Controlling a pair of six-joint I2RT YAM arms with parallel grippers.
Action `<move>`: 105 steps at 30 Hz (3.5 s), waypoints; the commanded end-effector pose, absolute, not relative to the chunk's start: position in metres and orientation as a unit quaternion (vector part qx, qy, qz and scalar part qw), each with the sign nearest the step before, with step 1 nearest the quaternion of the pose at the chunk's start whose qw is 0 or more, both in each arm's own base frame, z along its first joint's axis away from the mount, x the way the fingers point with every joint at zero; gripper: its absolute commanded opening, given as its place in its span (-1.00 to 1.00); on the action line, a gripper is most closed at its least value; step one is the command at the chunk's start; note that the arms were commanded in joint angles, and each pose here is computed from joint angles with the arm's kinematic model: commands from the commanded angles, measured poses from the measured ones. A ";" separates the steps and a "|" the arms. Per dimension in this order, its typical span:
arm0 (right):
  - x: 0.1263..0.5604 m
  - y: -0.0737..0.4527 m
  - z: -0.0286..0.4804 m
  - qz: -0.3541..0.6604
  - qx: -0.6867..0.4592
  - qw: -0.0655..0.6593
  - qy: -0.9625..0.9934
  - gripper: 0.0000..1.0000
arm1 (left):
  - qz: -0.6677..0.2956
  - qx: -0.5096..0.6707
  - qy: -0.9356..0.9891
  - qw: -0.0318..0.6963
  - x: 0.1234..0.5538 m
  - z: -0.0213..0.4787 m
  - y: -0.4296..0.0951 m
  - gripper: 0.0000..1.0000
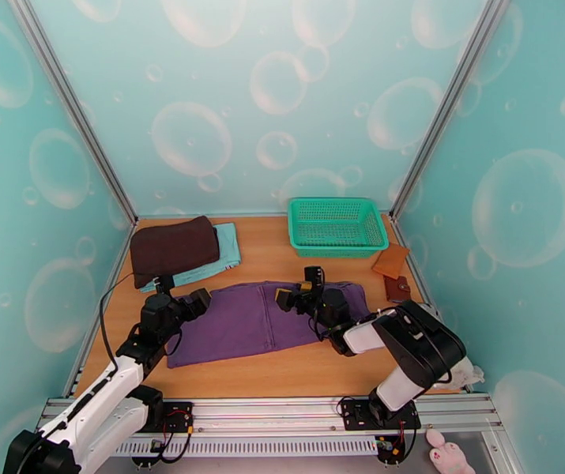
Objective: Fold and stack the trousers
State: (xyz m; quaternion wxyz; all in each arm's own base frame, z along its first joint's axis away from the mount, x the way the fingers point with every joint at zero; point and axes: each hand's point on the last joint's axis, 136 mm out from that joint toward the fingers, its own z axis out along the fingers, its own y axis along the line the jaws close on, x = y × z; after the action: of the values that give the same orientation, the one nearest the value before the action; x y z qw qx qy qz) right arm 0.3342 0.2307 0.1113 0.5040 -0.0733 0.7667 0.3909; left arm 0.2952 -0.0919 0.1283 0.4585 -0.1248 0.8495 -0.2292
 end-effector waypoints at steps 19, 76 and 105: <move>0.334 0.225 0.141 0.280 -0.080 0.558 0.777 0.99 | -0.047 -0.290 0.892 0.343 0.263 0.062 -0.016 0.46; 0.345 0.176 0.142 0.271 0.031 0.556 0.785 0.99 | 0.020 -0.268 0.878 0.396 0.276 0.210 0.012 -1.00; 0.336 0.217 0.044 0.265 0.031 0.356 0.896 0.99 | 0.067 -0.252 0.855 0.447 0.278 0.273 0.042 -1.00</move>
State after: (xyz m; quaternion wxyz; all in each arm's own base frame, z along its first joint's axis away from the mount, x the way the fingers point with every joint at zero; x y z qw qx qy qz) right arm 0.3501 0.2461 0.0726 0.3916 -0.0267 0.8639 0.3155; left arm 0.2809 0.0368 0.2548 0.4186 -0.2523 0.8700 0.0649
